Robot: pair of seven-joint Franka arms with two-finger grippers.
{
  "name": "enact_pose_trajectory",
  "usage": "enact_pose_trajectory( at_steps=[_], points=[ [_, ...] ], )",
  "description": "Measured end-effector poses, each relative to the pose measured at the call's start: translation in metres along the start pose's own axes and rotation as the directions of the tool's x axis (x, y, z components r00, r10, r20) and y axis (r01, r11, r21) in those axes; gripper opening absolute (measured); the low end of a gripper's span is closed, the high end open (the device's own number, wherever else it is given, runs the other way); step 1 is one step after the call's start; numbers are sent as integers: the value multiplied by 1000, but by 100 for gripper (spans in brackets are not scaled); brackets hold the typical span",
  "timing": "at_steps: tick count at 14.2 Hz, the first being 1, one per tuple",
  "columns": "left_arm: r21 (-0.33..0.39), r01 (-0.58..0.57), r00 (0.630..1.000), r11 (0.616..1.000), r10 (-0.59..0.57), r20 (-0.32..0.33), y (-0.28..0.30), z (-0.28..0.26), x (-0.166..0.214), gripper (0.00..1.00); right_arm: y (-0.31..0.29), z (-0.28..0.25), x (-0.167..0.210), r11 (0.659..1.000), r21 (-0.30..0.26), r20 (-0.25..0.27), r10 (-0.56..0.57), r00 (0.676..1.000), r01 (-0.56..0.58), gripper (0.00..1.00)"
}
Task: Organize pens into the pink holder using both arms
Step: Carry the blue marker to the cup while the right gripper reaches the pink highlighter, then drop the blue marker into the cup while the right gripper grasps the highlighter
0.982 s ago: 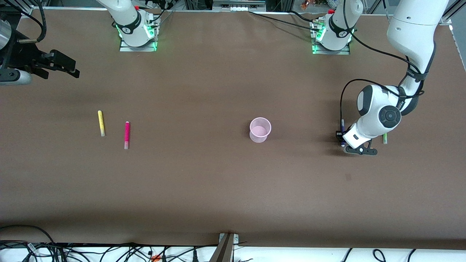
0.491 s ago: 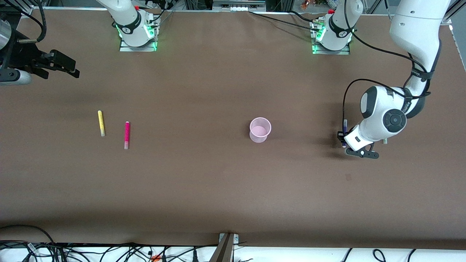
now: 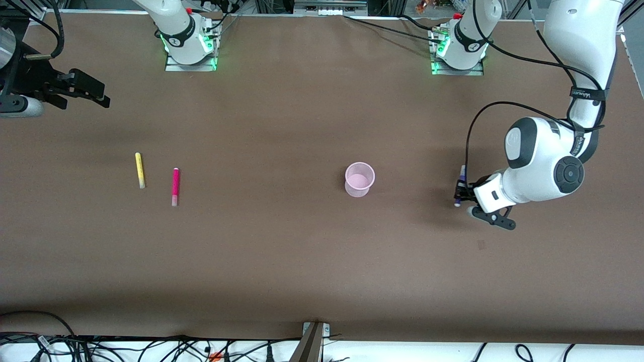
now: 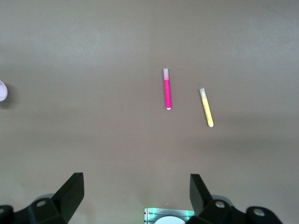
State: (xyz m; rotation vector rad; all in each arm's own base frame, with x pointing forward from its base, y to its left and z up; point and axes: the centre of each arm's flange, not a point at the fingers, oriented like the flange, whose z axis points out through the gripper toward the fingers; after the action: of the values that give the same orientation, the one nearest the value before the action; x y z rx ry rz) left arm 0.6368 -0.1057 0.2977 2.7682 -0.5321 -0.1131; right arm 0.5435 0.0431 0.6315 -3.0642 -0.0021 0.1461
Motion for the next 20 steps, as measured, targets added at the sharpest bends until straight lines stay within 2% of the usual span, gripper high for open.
enact_pose_trajectory(
  at_steps=[2, 3, 5, 7, 9, 10, 12, 14, 15, 17, 20],
  points=[
    [-133, -80, 995, 988, 71, -65, 45, -2, 16, 18, 2, 24, 14, 1000, -15, 45, 5, 999, -4, 100],
    [-192, -115, 991, 975, 98, -95, 66, -2, 21, 18, 5, 46, 27, 999, -42, 85, 8, 996, -5, 100],
    [-290, -211, 972, 934, 170, -160, 101, 0, 28, 18, 10, 97, 56, 997, -77, 150, -10, 989, 21, 100],
    [-391, -309, 942, 867, 223, -252, 126, 6, 31, 18, 12, 137, 77, 996, -79, 185, -35, 982, 51, 100],
    [-456, -428, 890, 781, 275, -363, 142, 22, 35, 18, 15, 187, 95, 995, -81, 182, -39, 983, 55, 100],
    [-459, -488, 857, 742, 308, -413, 145, 33, 36, 18, 17, 219, 101, 995, -82, 169, -40, 985, 55, 100],
    [-411, -606, 775, 681, 389, -498, 139, 54, 38, 18, 23, 287, 101, 995, -84, 145, -40, 989, 53, 100],
    [-330, -693, 693, 641, 465, -551, 131, 63, 41, 18, 29, 343, 90, 995, -83, 122, -39, 992, 49, 100],
    [-293, -717, 663, 633, 488, -567, 130, 63, 42, 18, 31, 364, 84, 996, -81, 107, -38, 994, 47, 100],
    [-260, -736, 635, 625, 503, -587, 137, 63, 45, 18, 36, 399, 68, 996, -82, 80, -37, 996, 44, 100],
    [-255, -750, 620, 610, 515, -592, 163, 71, 47, 18, 40, 422, 52, 996, -84, 70, -37, 997, 43, 99]
  ],
)
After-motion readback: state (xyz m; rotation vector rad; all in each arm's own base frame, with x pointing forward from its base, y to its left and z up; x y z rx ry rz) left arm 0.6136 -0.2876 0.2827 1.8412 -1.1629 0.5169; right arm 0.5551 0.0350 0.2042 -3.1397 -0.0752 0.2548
